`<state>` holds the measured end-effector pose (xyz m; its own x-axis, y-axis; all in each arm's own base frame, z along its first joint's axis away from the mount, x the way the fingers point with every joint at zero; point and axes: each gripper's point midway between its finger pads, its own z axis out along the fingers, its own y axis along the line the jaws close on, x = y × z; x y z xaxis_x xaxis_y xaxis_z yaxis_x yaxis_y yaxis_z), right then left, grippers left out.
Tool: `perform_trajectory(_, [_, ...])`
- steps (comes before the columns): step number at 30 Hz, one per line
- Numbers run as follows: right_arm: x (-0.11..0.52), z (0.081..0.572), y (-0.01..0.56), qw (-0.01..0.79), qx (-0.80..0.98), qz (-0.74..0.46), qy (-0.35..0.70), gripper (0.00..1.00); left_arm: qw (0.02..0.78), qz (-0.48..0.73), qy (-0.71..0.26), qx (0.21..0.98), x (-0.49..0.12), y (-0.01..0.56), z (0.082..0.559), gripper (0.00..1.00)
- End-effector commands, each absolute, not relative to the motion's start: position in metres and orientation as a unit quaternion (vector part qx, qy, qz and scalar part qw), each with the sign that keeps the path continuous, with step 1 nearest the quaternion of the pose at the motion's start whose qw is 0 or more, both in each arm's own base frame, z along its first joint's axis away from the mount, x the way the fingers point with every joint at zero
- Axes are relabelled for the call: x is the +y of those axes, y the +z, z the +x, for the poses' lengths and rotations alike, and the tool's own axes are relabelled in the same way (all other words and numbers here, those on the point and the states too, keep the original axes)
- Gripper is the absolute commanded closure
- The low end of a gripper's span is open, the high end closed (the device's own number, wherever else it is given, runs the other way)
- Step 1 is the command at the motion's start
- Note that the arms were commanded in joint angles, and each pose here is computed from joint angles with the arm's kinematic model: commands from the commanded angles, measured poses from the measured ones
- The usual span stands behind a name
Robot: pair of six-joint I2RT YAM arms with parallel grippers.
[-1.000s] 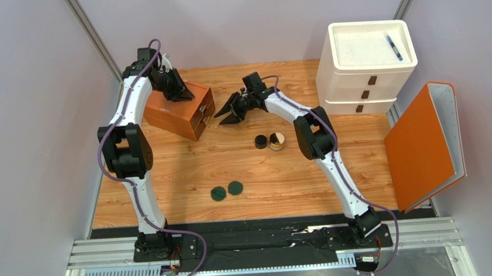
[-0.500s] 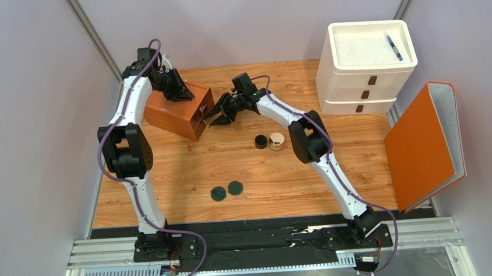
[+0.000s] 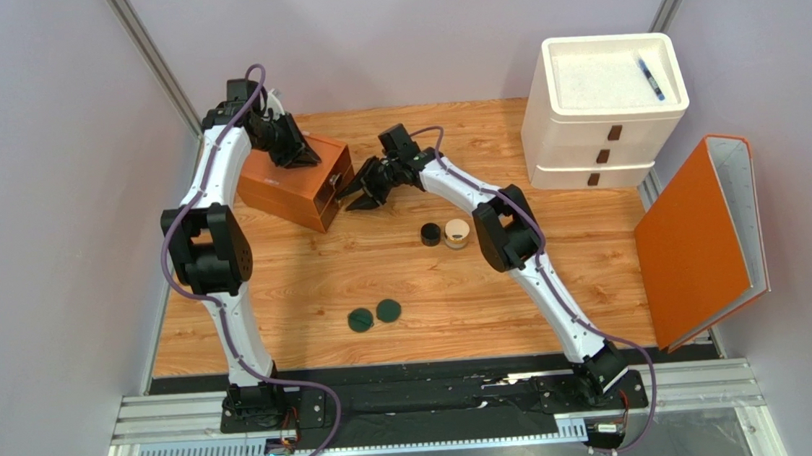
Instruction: Organize the makeup
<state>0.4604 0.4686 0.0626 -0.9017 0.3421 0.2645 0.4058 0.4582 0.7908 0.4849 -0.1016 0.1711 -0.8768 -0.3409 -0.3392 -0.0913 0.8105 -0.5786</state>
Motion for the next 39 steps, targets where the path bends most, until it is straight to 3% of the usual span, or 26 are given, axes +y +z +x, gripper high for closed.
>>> perform_trajectory(1, [0.465,0.47,0.057,-0.001,-0.864,-0.229,-0.448,0.64,0.208,-0.114,-0.262,0.935,-0.093,0.168,0.474,0.76])
perform_trajectory(9, [0.422,0.461,0.042,-0.011,-0.904,-0.217,-0.367,0.77,0.208,-0.115,-0.262,0.935,-0.094,0.167,0.473,0.76])
perform_trajectory(19, [0.353,0.425,0.039,0.019,-0.939,-0.182,-0.29,0.77,0.208,-0.115,-0.263,0.935,-0.094,0.165,0.473,0.76])
perform_trajectory(25, [0.345,0.432,0.085,-0.022,-0.936,-0.157,-0.313,0.73,0.207,-0.116,-0.264,0.935,-0.094,0.164,0.472,0.76])
perform_trajectory(32, [0.347,0.455,0.161,-0.115,-0.922,-0.109,-0.355,0.62,0.215,-0.113,-0.251,0.937,-0.09,0.171,0.472,0.76])
perform_trajectory(39, [0.275,0.437,0.16,-0.171,-0.961,-0.034,-0.216,0.49,0.214,-0.111,-0.252,0.937,-0.09,0.171,0.47,0.76])
